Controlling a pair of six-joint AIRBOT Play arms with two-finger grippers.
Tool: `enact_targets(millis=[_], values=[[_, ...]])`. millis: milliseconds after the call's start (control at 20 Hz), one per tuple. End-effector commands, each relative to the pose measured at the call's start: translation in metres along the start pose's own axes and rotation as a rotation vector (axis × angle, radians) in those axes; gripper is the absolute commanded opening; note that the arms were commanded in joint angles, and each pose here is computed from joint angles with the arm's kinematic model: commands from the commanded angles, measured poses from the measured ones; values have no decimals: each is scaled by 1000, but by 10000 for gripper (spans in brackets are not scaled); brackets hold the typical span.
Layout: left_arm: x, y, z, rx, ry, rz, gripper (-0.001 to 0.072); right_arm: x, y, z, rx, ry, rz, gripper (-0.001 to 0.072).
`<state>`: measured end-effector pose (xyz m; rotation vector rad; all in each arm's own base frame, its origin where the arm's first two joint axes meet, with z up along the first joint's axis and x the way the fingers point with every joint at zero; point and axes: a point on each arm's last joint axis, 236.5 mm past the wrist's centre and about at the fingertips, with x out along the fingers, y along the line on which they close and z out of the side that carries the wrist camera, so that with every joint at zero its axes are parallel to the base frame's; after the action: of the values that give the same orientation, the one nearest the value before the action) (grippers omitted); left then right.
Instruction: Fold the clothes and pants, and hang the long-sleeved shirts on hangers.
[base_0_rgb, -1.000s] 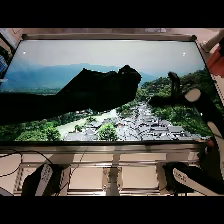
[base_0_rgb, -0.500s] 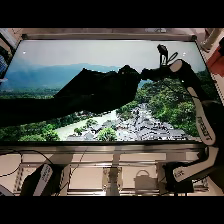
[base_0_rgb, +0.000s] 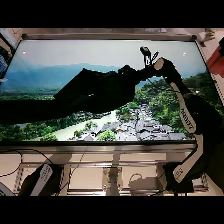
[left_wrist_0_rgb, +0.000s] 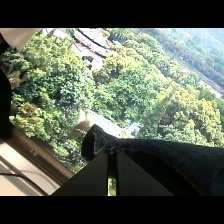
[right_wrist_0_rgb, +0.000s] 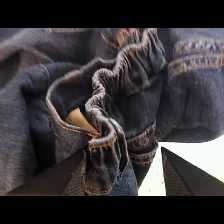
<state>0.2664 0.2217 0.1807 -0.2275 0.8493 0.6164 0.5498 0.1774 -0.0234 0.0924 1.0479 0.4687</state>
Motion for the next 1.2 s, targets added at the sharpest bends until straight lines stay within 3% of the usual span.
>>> enact_targets(millis=[0, 350, 950, 1050, 1150], values=[[8, 0, -2, 0, 21, -1, 22, -3, -8, -19, -57, 108, -45, 488], [13, 0, 3, 17, 9, -1, 22, -53, -2, -5, -112, 167, -6, 489], [13, 1, 3, 18, 8, 0, 22, 9, 17, -20, -125, 194, 6, 482], [13, 0, 3, 18, 8, -1, 22, 21, 18, -24, -97, 201, 25, 368], [13, -3, 4, 13, 3, -12, 22, 25, 22, -29, -56, 216, 46, 30]])
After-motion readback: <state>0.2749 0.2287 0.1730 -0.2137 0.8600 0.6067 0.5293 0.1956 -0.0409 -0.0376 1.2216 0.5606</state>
